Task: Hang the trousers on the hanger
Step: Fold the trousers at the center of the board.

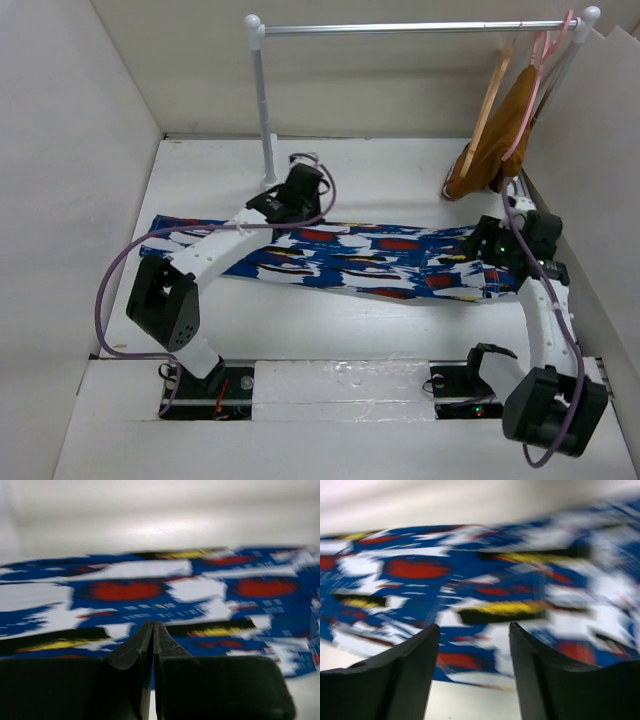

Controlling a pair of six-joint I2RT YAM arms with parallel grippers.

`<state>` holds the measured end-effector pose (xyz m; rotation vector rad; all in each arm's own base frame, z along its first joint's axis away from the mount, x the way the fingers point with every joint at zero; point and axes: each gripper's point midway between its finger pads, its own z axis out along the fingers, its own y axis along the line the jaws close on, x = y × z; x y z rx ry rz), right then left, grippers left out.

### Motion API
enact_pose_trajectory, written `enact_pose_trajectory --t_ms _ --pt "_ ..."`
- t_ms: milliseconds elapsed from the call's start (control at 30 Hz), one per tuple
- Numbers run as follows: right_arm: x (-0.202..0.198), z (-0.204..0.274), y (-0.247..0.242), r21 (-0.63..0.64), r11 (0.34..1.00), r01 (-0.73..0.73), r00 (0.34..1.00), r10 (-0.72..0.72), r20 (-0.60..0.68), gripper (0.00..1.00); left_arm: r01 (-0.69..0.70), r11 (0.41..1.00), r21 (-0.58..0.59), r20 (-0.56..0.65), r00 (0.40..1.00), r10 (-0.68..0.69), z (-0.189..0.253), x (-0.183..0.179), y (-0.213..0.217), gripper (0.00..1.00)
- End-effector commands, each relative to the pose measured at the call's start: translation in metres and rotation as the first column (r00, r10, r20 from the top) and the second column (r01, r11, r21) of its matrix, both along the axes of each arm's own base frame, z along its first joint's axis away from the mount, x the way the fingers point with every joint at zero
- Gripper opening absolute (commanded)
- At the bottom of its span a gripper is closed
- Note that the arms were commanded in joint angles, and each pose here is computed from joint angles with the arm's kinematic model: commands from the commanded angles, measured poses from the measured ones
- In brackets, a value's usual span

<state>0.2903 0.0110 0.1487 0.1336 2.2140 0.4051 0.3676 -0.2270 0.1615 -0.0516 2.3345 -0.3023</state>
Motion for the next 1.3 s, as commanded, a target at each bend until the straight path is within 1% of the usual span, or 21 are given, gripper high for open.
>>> enact_pose_trajectory --t_ms 0,33,100,167,300,433,467,567,733,767,833,900,933,967,1000,1067,1133,1167,1200,1233,1267 --pt "-0.031 -0.007 -0.045 0.000 0.971 0.239 0.969 -0.238 -0.073 0.67 0.150 0.988 -0.042 0.027 0.988 -0.149 0.006 -0.024 -0.051 0.00" --pt "-0.037 -0.010 -0.064 -0.034 0.949 0.313 0.944 -0.315 -0.100 0.70 0.218 0.974 -0.059 0.052 0.975 -0.215 0.011 -0.041 -0.073 0.00" --pt "-0.049 -0.026 -0.085 -0.064 0.910 0.410 0.897 -0.415 -0.156 0.71 0.280 0.959 -0.051 0.056 0.959 -0.278 0.006 -0.059 -0.086 0.00" --pt "-0.063 -0.039 -0.114 -0.071 0.841 0.536 0.821 -0.539 -0.189 0.71 0.319 0.946 -0.055 0.060 0.947 -0.316 0.006 -0.074 -0.091 0.00" --pt "-0.073 -0.058 -0.148 -0.012 0.744 0.668 0.724 -0.654 -0.220 0.71 0.357 0.931 -0.080 0.068 0.933 -0.352 0.002 -0.092 -0.086 0.00" --pt "-0.062 -0.067 -0.160 0.171 0.709 0.684 0.730 -0.660 -0.178 0.78 0.357 0.932 -0.065 0.065 0.933 -0.353 -0.005 -0.103 -0.071 0.00" --pt "-0.054 -0.063 -0.163 0.186 0.723 0.665 0.746 -0.651 -0.136 0.82 0.357 0.932 -0.059 0.052 0.934 -0.354 -0.012 -0.107 -0.067 0.00" --pt "-0.056 -0.071 -0.176 0.181 0.707 0.683 0.730 -0.671 -0.131 0.88 0.340 0.939 -0.049 0.048 0.940 -0.338 -0.019 -0.111 -0.057 0.00" --pt "-0.047 -0.099 -0.175 0.285 0.670 0.685 0.721 -0.678 -0.141 0.88 0.324 0.945 -0.038 0.020 0.946 -0.324 -0.031 -0.113 -0.053 0.00" --pt "-0.035 -0.114 -0.171 0.350 0.659 0.666 0.734 -0.664 -0.146 0.83 0.324 0.945 -0.049 0.012 0.946 -0.324 -0.034 -0.113 -0.056 0.00" --pt "-0.034 -0.118 -0.170 0.360 0.655 0.664 0.735 -0.659 -0.159 0.80 0.319 0.947 -0.047 0.010 0.948 -0.318 -0.035 -0.111 -0.057 0.00" --pt "-0.027 -0.126 -0.163 0.390 0.663 0.639 0.758 -0.630 -0.172 0.67 0.299 0.953 -0.041 0.012 0.954 -0.299 -0.035 -0.107 -0.057 0.00" --pt "-0.026 -0.128 -0.163 0.397 0.662 0.636 0.759 -0.628 -0.170 0.50 0.290 0.956 -0.030 -0.001 0.957 -0.290 -0.039 -0.107 -0.056 0.00" --pt "-0.025 -0.128 -0.160 0.409 0.666 0.624 0.769 -0.617 -0.166 0.16 0.275 0.961 -0.024 0.007 0.962 -0.275 -0.035 -0.103 -0.055 0.00" --pt "-0.024 -0.124 -0.160 0.408 0.678 0.612 0.778 -0.610 -0.152 0.09 0.240 0.970 -0.019 0.001 0.971 -0.240 -0.036 -0.097 -0.050 0.00" --pt "-0.025 -0.114 -0.149 0.415 0.705 0.575 0.806 -0.576 -0.139 0.00 0.180 0.984 0.015 -0.017 0.984 -0.180 -0.042 -0.087 -0.036 0.00" --pt "-0.019 -0.084 -0.131 0.367 0.789 0.494 0.856 -0.514 -0.047 0.00 0.130 0.991 0.035 -0.041 0.991 -0.128 -0.051 -0.079 -0.022 0.00" --pt "-0.021 -0.076 -0.116 0.360 0.804 0.473 0.871 -0.487 -0.056 0.00 0.123 0.992 0.041 -0.053 0.991 -0.121 -0.056 -0.079 -0.018 0.00" --pt "-0.011 -0.037 -0.097 0.311 0.870 0.382 0.904 -0.422 0.070 0.00 0.118 0.992 0.050 -0.068 0.991 -0.115 -0.063 -0.078 -0.014 0.00" --pt "-0.011 -0.040 -0.084 0.317 0.873 0.371 0.917 -0.398 0.022 0.00 0.119 0.991 0.052 -0.073 0.991 -0.116 -0.066 -0.079 -0.013 0.00" --pt "-0.011 -0.007 -0.074 0.274 0.895 0.351 0.911 -0.394 0.120 0.00 0.131 0.990 0.060 -0.093 0.988 -0.125 -0.075 -0.084 -0.011 0.00"
